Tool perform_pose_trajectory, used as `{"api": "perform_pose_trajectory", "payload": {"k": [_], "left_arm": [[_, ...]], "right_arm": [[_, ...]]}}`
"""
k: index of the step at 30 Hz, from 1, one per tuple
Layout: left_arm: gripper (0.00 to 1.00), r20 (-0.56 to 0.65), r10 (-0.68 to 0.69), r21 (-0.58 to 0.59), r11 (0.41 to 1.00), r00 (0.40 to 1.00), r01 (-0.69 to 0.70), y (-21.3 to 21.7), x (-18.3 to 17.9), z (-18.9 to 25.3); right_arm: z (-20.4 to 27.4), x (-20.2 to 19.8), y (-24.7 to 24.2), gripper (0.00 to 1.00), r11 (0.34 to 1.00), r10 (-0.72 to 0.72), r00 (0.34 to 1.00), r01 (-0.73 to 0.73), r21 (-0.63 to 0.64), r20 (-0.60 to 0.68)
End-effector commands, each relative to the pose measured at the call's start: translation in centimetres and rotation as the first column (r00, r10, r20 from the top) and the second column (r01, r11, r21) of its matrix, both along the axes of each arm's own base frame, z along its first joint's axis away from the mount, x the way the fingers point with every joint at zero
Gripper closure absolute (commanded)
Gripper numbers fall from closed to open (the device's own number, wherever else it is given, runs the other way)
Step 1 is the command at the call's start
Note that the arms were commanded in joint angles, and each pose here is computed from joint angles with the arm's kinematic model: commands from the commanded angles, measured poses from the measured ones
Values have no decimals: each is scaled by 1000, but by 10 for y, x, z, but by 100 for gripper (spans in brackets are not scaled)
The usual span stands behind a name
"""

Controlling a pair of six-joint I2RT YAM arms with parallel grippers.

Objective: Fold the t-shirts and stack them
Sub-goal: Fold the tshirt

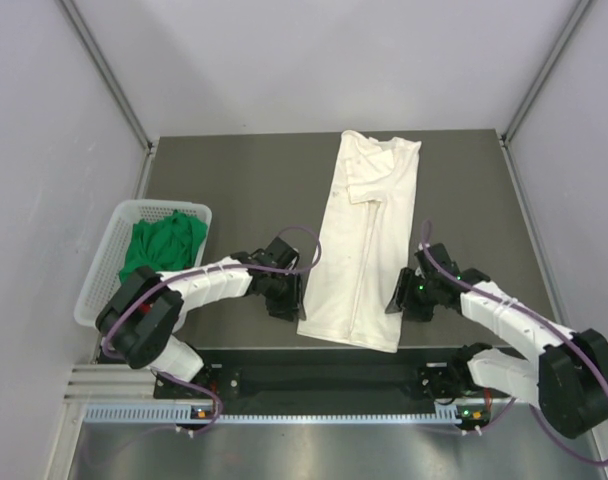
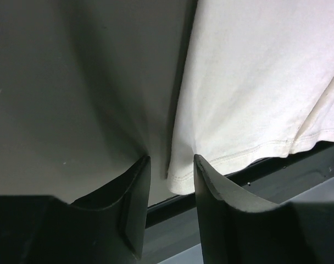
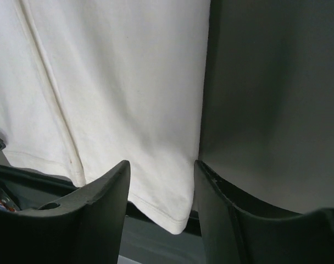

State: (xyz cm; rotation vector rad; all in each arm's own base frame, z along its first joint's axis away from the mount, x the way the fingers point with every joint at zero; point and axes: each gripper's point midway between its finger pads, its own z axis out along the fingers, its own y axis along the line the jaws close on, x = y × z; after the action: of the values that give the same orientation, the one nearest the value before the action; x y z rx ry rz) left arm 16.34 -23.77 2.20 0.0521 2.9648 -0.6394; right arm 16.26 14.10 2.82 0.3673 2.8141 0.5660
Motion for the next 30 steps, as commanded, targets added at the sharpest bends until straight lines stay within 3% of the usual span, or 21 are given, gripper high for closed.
{"api": "perform_pose_trajectory", "payload": {"k": [1, 12, 21, 27, 30], "left_arm": [[58, 37, 1, -52, 999, 999, 1, -9, -1, 6], [70, 24, 5, -38, 999, 1000, -4, -7, -12, -6], [100, 13, 14, -22, 1000, 1000, -14, -6, -22, -12], [100, 17, 9, -11, 1000, 1000, -9, -11, -30, -14], [100, 17, 15, 13, 1000, 1000, -16, -10, -35, -16]], "right_arm": [[2, -11, -2, 50, 999, -32, 999, 32, -11, 2], [1, -45, -4, 63, 1000, -6, 1000, 6, -12, -10], [-9, -56, -9, 68, 998, 13, 999, -15, -53, -40], [-18, -63, -12, 77, 996, 34, 997, -39, -75, -65], [-24, -69, -16, 88, 994, 39, 996, -47, -94, -78]]}}
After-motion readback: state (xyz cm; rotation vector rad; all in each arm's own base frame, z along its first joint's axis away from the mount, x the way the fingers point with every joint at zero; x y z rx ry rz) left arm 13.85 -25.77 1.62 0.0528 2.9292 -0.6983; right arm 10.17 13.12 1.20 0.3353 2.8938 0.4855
